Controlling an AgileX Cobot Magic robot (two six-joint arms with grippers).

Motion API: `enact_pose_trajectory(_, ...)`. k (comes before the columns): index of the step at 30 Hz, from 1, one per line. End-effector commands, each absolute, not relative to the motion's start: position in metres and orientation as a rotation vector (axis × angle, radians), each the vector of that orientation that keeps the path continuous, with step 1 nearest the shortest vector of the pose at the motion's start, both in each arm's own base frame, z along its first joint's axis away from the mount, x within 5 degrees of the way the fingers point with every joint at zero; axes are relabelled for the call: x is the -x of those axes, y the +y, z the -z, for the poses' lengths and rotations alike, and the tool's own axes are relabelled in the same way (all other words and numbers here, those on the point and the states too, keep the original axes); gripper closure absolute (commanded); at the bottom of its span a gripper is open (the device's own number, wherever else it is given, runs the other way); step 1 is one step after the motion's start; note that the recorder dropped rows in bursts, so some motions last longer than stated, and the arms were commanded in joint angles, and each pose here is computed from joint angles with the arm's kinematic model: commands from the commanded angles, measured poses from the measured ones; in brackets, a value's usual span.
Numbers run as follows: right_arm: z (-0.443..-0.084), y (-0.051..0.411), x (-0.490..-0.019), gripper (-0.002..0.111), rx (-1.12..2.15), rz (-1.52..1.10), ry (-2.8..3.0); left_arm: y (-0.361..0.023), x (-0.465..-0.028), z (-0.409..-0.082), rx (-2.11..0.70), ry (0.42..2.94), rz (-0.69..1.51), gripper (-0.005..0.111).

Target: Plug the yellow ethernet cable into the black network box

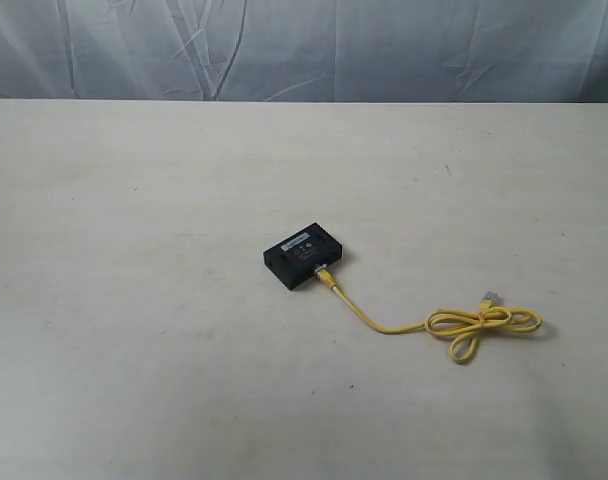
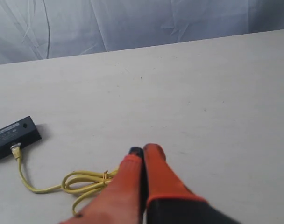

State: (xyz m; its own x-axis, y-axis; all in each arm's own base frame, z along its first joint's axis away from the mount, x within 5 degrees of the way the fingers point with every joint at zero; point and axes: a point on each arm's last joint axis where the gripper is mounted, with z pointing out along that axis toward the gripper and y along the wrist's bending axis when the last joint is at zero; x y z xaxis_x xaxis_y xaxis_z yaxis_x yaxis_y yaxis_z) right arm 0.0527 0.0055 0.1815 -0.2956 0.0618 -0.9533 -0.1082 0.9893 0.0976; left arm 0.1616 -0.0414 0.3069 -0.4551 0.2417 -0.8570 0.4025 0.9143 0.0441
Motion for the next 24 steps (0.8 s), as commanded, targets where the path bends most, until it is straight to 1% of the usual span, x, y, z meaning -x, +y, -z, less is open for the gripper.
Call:
enact_pose_trajectory(1,-0.1807,0.0067,-0.0527,0.109,0.117,-0.121,1.842,-0.0412,-0.1602,-0.3065,-0.454,2.060,0.202,0.107)
enact_pose_trajectory(7,-0.1808,0.0080,-0.0525,0.109,0.182,-0.093,1.836,-0.0412,-0.1602,-0.3065,-0.454,2.060,0.202,0.107)
enact_pose_trajectory(17,-0.1806,0.0076,-0.0525,0.109,0.181,-0.085,1.837,-0.0412,-0.1602,-0.3065,-0.454,2.060,0.202,0.107)
enact_pose_trajectory(24,-0.1808,0.0019,-0.0531,0.109,0.071,-0.014,1.842,-0.0412,-0.1603,-0.3068,-0.450,2.058,0.204,0.107)
